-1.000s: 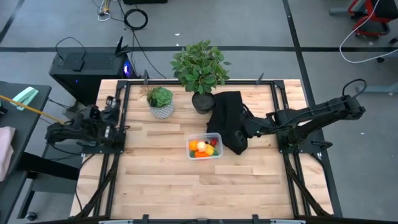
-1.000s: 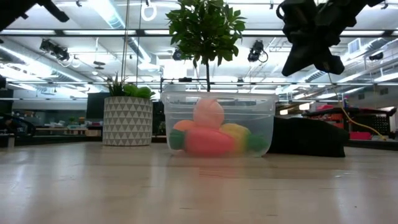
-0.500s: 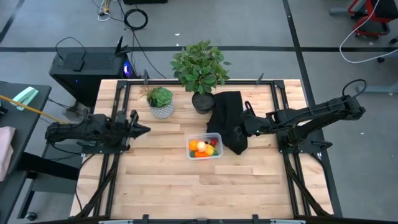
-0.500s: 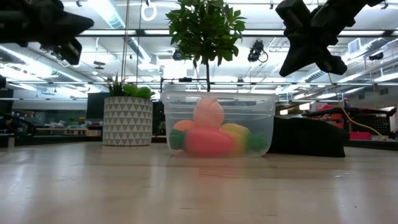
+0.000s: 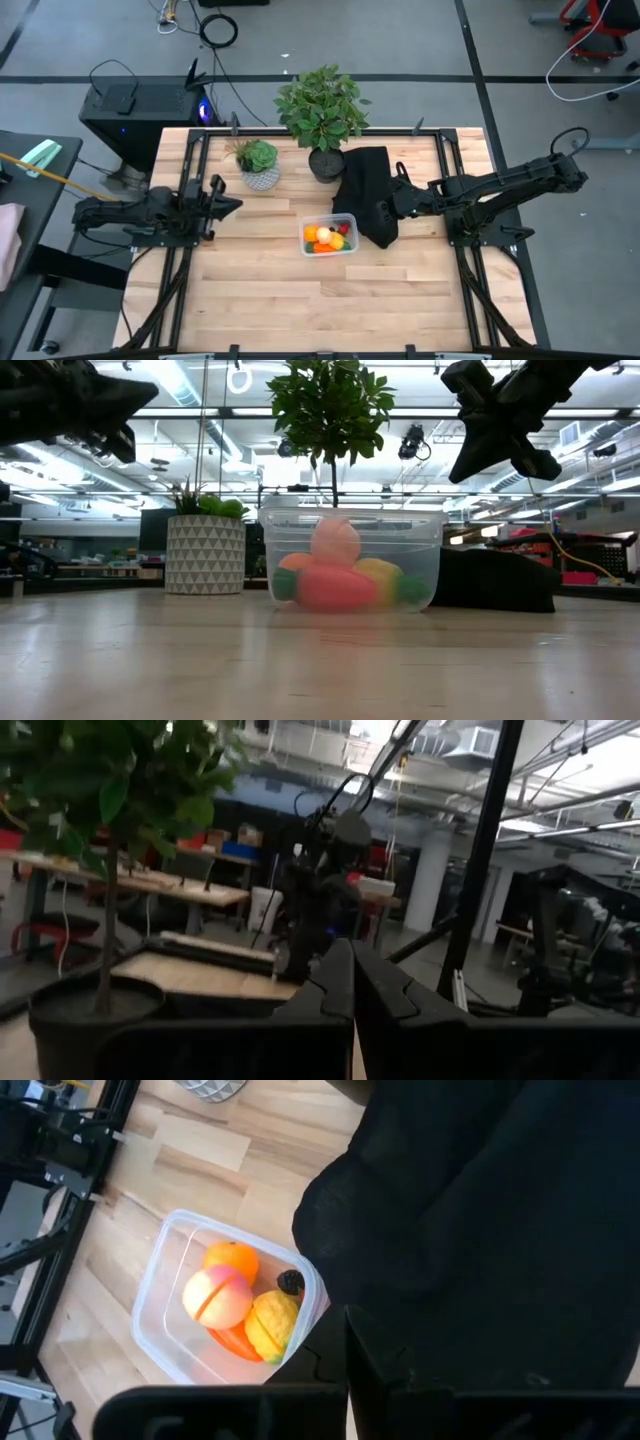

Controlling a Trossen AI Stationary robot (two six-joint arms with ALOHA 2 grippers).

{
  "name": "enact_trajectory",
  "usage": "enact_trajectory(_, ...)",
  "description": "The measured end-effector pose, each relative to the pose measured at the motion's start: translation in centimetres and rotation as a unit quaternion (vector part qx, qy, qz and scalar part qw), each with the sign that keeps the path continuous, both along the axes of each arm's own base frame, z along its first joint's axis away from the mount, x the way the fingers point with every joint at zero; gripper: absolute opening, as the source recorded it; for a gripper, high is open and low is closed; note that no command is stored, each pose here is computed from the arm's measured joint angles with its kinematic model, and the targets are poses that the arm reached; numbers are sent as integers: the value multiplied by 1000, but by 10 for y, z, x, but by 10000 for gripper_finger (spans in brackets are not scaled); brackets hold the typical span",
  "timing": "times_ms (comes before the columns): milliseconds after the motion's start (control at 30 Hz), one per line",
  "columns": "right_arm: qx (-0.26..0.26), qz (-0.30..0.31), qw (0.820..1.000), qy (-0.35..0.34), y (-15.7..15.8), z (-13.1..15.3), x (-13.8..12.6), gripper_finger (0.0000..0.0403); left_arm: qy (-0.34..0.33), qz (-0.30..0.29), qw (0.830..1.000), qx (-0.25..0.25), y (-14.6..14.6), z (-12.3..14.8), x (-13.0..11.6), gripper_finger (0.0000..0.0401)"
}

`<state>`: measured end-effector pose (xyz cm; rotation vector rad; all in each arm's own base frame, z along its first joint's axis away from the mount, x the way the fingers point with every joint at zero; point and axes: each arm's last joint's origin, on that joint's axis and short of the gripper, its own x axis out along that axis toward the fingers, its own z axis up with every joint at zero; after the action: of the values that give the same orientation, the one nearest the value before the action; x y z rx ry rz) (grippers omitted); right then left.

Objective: Pick and placing Produce into tupperware
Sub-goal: Return to Home Position

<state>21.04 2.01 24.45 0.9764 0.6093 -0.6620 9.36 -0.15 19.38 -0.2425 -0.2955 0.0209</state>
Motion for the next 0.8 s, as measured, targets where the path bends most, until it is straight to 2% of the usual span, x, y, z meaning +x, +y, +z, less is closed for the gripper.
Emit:
enact_trajectory(200, 2, -2, 1000, -1, 0, 0, 0, 3, 29, 3, 999, 15, 0, -5, 1, 1)
enact_trajectory(367, 2, -2, 1000, -1, 0, 0, 0, 2, 121, -2, 993, 5, 0, -23, 4, 1)
enact_trajectory(800, -3, 3, 1000, 1, 0, 0, 0, 3, 135, -1, 991, 17, 0, -26, 4, 2)
